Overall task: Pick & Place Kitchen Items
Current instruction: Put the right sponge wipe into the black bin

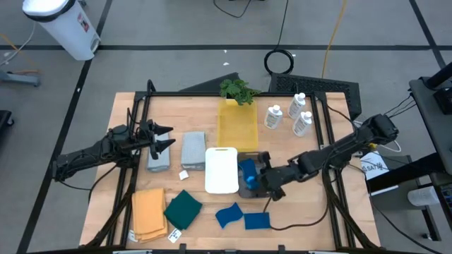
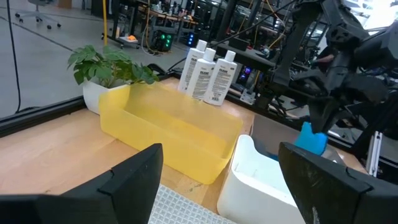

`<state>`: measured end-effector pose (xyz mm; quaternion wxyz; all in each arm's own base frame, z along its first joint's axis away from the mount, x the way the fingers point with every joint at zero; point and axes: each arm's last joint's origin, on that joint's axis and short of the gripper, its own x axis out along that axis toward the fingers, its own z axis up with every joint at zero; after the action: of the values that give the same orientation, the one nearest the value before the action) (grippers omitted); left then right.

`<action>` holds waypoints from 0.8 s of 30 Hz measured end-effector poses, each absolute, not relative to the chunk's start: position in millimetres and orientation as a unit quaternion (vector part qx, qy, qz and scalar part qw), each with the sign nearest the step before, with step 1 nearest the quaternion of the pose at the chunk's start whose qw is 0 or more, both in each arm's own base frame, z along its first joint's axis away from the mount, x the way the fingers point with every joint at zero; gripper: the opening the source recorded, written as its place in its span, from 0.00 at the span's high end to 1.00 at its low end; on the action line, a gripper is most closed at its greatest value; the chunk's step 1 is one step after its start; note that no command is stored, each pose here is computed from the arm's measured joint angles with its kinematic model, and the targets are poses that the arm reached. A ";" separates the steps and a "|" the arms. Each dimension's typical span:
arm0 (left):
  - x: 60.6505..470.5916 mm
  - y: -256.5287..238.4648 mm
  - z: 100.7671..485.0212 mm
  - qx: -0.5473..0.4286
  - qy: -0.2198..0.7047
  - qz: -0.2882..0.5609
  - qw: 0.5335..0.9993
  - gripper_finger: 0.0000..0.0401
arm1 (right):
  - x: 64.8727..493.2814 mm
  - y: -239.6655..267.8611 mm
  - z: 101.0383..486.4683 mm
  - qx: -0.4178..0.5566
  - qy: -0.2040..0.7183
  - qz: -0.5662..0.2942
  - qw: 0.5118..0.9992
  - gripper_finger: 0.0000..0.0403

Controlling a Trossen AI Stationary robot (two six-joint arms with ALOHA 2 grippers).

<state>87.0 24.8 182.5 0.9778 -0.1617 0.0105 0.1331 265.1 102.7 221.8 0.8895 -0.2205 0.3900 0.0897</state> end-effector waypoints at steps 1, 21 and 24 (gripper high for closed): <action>87.0 24.8 182.5 -0.162 0.011 0.133 0.978 0.19 | 265.3 101.9 221.5 -0.213 0.392 0.094 0.890 1.00; 87.0 24.8 182.6 -0.162 0.010 0.133 0.978 0.19 | 278.6 72.2 208.2 -0.189 0.429 0.045 0.882 1.00; 87.0 24.8 182.7 -0.162 0.010 0.133 0.978 0.19 | 283.5 68.6 205.4 -0.184 0.427 0.056 0.883 1.00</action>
<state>87.0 24.8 182.7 0.9778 -0.1617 0.0101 0.1329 283.5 68.6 205.4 0.8835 -0.1841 0.4271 0.0560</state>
